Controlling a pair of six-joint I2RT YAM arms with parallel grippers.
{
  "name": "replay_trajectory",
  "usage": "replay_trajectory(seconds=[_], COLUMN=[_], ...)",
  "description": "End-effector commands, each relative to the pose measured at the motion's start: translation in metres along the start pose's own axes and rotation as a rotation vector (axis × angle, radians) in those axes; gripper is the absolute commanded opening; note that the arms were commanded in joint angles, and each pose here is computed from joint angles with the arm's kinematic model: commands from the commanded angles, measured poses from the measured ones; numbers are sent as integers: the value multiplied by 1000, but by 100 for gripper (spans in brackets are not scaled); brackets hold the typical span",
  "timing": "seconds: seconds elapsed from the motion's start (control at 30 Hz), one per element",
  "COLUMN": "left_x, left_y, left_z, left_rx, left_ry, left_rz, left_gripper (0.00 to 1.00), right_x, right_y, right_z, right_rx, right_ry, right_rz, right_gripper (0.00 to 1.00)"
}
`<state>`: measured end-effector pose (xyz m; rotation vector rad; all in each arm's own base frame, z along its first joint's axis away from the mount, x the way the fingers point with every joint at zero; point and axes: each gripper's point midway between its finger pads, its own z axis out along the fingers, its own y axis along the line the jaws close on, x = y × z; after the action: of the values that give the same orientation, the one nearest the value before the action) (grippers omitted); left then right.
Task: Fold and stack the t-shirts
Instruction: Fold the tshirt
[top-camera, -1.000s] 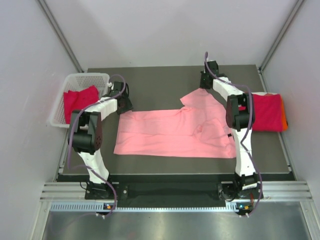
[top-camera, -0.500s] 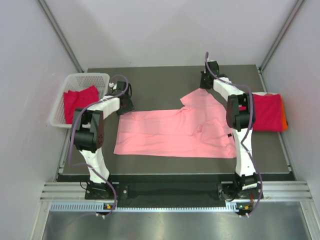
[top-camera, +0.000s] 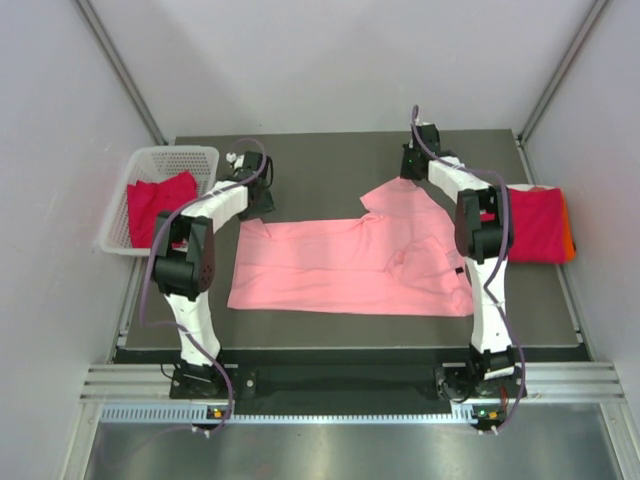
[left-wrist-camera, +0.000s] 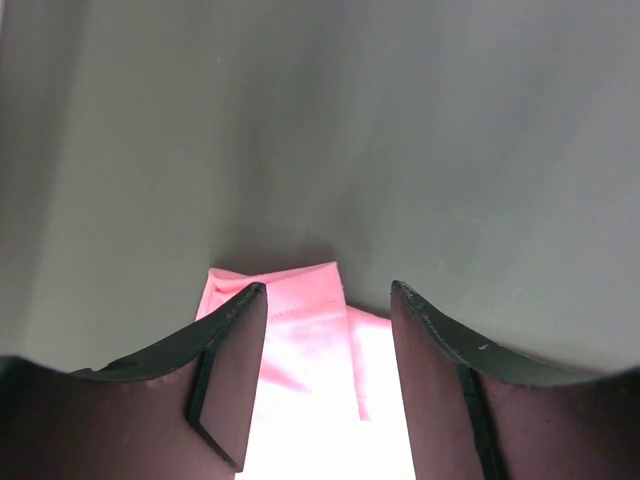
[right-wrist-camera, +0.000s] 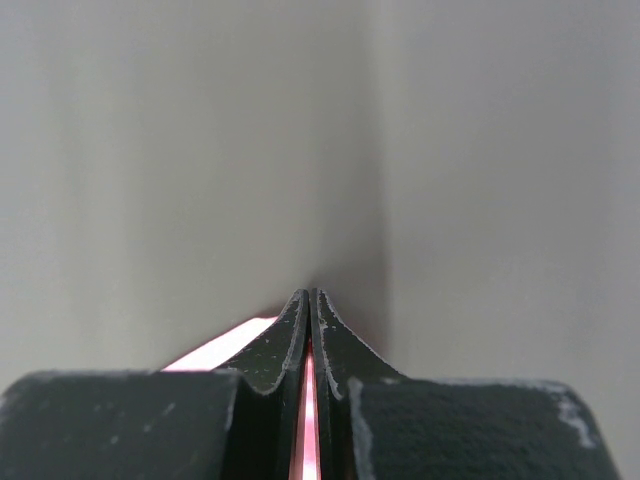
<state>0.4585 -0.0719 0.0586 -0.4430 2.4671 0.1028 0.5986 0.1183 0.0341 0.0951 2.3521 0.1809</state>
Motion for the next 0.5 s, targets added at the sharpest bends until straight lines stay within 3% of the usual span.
replay_trajectory(seconds=[0.0,0.33,0.47], left_x=[4,13,13], left_y=[4,8,14], left_z=[8,15,11], left_rx=[-43,-89,-114], left_ry=[27,60,51], left_rz=[34,67,58], left_gripper=[57,51,35], right_x=[-6,-6,-8], right_y=[-3,-5,-5], right_z=[-13,-13,-15], right_rx=[-7,-13,-14], right_ry=[0,-2,-7], right_rz=[13,22,25], right_gripper=[0,0,0])
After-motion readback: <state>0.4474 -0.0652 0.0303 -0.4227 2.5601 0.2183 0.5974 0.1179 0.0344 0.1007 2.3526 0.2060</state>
